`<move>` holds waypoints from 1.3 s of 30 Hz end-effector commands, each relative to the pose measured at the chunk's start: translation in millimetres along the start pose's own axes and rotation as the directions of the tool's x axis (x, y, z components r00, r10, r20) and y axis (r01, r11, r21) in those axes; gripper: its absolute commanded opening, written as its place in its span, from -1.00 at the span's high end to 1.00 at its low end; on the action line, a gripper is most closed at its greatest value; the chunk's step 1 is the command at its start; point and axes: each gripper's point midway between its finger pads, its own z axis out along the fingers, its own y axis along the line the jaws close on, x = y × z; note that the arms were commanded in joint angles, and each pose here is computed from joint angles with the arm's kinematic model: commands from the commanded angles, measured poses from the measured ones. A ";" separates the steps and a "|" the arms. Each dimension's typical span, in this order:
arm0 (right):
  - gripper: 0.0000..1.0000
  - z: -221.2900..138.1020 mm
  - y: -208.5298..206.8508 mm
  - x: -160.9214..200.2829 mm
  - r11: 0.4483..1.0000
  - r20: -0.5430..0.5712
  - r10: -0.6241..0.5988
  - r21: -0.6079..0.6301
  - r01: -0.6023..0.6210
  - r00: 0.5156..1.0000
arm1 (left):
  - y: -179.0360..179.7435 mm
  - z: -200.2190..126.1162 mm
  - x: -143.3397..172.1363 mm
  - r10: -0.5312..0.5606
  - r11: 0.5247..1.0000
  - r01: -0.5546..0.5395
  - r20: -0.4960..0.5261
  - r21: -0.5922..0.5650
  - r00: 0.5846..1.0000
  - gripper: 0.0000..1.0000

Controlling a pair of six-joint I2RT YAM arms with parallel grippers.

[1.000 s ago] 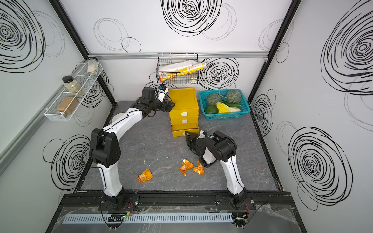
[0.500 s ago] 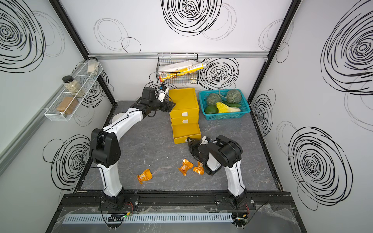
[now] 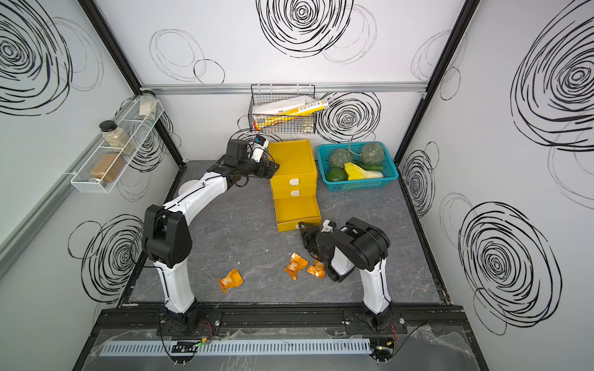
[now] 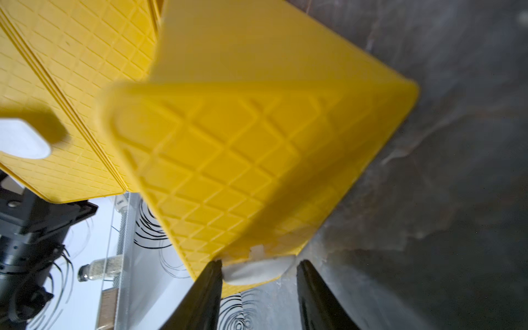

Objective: Place the cookies into the drawer by color
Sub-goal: Open the drawer in the storage box, then pick up the cookie at the center of the board.

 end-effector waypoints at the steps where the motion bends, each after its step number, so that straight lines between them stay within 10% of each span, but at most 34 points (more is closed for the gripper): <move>1: -0.09 -5.5 -4.2 1.3 0.999 0.003 -0.035 0.028 0.034 0.999 | -4.3 -8.0 6.6 0.001 1.000 -0.002 -0.034 -0.003 0.999 -0.87; 13: -0.33 -39.8 17.1 -6.8 0.967 0.030 -0.235 0.107 0.230 0.972 | -10.5 -26.4 -11.1 0.029 0.999 -0.029 0.009 -0.029 1.000 -0.98; 20: -0.47 -65.2 29.0 -16.7 0.846 0.017 -0.484 0.266 0.463 0.875 | -21.9 -58.5 -30.8 0.057 0.998 -0.054 0.072 -0.037 0.996 -0.98; 39: -1.00 -138.9 51.1 -52.0 0.677 0.044 -0.692 0.388 0.626 0.721 | -84.0 -171.9 -29.6 0.190 0.980 -0.198 0.188 0.028 0.964 -0.98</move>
